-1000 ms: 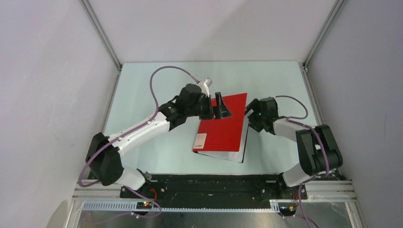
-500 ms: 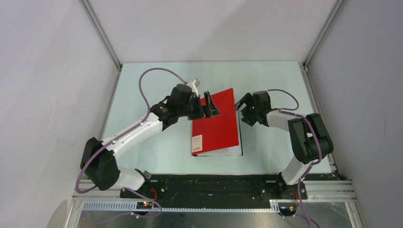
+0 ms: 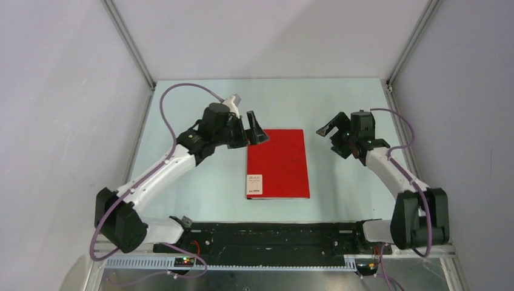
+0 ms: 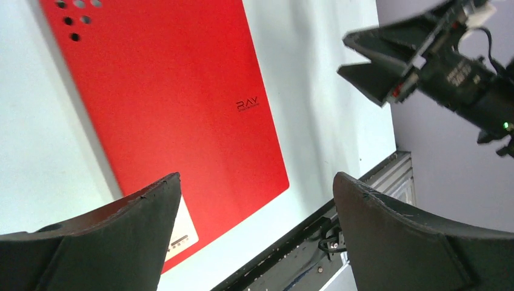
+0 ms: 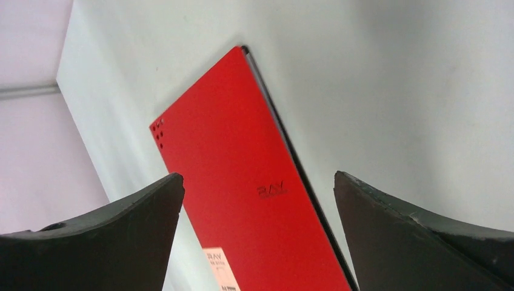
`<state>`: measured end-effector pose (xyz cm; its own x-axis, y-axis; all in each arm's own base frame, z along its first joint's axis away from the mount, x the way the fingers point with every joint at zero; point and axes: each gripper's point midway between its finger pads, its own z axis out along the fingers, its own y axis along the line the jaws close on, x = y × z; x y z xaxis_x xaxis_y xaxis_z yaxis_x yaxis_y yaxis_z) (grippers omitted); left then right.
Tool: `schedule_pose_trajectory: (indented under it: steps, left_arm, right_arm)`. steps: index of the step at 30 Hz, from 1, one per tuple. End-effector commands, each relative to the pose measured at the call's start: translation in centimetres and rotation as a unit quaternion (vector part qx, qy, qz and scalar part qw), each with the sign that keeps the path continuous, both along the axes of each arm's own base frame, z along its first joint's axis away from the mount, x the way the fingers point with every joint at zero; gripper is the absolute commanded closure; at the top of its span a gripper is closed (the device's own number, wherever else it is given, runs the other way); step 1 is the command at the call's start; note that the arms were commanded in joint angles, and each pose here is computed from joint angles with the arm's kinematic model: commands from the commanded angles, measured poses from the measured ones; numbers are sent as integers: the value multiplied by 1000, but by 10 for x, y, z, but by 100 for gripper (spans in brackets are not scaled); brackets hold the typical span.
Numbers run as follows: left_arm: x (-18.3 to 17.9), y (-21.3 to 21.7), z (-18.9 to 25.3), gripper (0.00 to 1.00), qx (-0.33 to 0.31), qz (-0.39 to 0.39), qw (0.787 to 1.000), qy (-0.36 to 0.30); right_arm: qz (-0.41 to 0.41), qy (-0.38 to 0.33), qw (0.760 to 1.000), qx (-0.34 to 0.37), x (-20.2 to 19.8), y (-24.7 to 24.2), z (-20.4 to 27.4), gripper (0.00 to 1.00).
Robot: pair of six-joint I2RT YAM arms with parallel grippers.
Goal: Put the files into the folder
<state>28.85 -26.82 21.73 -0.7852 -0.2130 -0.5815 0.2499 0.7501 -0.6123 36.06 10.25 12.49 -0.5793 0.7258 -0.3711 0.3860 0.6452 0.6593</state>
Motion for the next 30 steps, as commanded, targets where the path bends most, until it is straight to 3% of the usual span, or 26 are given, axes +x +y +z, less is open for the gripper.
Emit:
schedule_pose_trajectory:
  steps: [1,11,30]
  left_arm:
    - [5,37,35,0,12,31,998,-60]
    - [-17,110,23,0,122,107,981,-106]
    - [-21,136,32,0,158,135,967,-147]
  right_arm:
    - [62,-41,995,-58,-29,13,40,1]
    - [141,-144,971,-129,-91,61,94,0]
    - [152,-160,967,-129,-92,81,83,1]
